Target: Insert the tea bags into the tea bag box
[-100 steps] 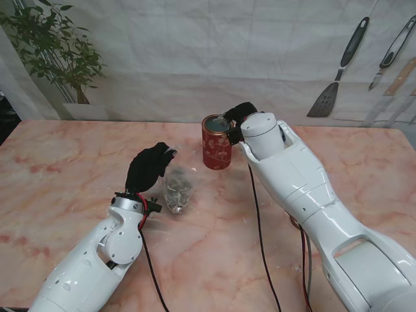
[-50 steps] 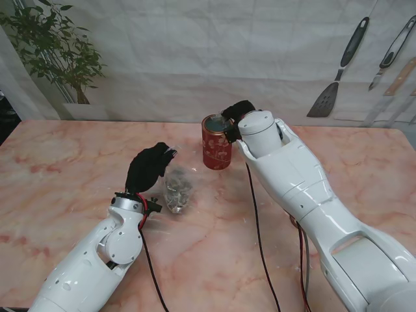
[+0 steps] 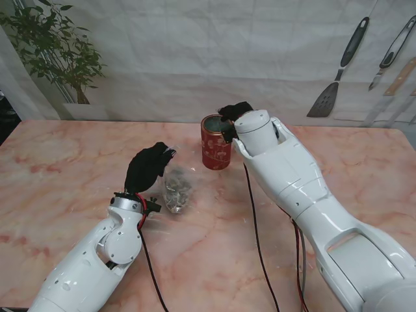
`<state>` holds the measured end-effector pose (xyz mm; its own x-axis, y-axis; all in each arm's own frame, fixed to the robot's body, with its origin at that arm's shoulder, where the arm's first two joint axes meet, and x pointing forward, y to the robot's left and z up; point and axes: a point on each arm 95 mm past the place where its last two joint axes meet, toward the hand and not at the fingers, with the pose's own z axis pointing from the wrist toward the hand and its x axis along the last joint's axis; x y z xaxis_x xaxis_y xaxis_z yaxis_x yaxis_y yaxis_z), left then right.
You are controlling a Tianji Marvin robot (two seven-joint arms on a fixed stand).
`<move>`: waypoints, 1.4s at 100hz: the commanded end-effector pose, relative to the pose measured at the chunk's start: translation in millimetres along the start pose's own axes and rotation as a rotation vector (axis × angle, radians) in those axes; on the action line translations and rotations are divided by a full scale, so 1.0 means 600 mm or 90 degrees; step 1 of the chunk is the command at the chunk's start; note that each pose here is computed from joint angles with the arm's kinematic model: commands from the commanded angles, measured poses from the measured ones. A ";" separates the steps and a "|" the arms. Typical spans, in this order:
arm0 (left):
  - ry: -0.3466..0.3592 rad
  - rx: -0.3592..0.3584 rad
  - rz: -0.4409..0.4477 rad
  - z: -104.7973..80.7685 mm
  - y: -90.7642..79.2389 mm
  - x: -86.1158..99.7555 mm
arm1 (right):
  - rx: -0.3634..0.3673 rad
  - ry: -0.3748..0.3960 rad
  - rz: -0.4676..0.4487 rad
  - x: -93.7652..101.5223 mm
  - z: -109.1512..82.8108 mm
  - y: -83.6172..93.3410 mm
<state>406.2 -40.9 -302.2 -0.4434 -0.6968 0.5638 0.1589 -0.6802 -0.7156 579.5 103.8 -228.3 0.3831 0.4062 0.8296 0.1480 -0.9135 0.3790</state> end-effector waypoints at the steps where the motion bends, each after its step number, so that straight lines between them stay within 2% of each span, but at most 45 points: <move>1: 0.002 -0.004 -0.004 0.002 -0.001 0.003 | 0.010 0.002 -0.012 0.003 -0.003 0.003; 30: 0.006 -0.006 0.000 0.004 -0.001 0.004 | -0.002 0.013 -0.044 0.005 -0.017 0.016; 51: 0.007 -0.012 0.010 0.010 -0.002 0.004 | 0.019 0.042 -0.060 0.002 -0.052 0.029; 70: 0.016 -0.015 0.020 0.015 -0.003 0.008 | 0.074 0.069 -0.051 -0.016 -0.088 0.033; 93: 0.026 -0.015 0.027 0.020 -0.005 0.015 | 0.175 0.086 -0.037 -0.045 -0.118 0.034; 117: 0.038 -0.011 0.027 0.023 -0.002 0.025 | 0.262 0.089 -0.025 -0.073 -0.132 0.025; 140: 0.055 -0.009 0.014 0.028 0.009 0.040 | 0.310 0.077 -0.025 -0.087 -0.129 0.014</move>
<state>409.6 -56.7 -291.5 -0.4946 -0.7063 0.5064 0.1635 -0.6479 -0.7440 491.7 75.6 -230.1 0.2507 0.4142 0.8750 0.5503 -0.8046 0.2232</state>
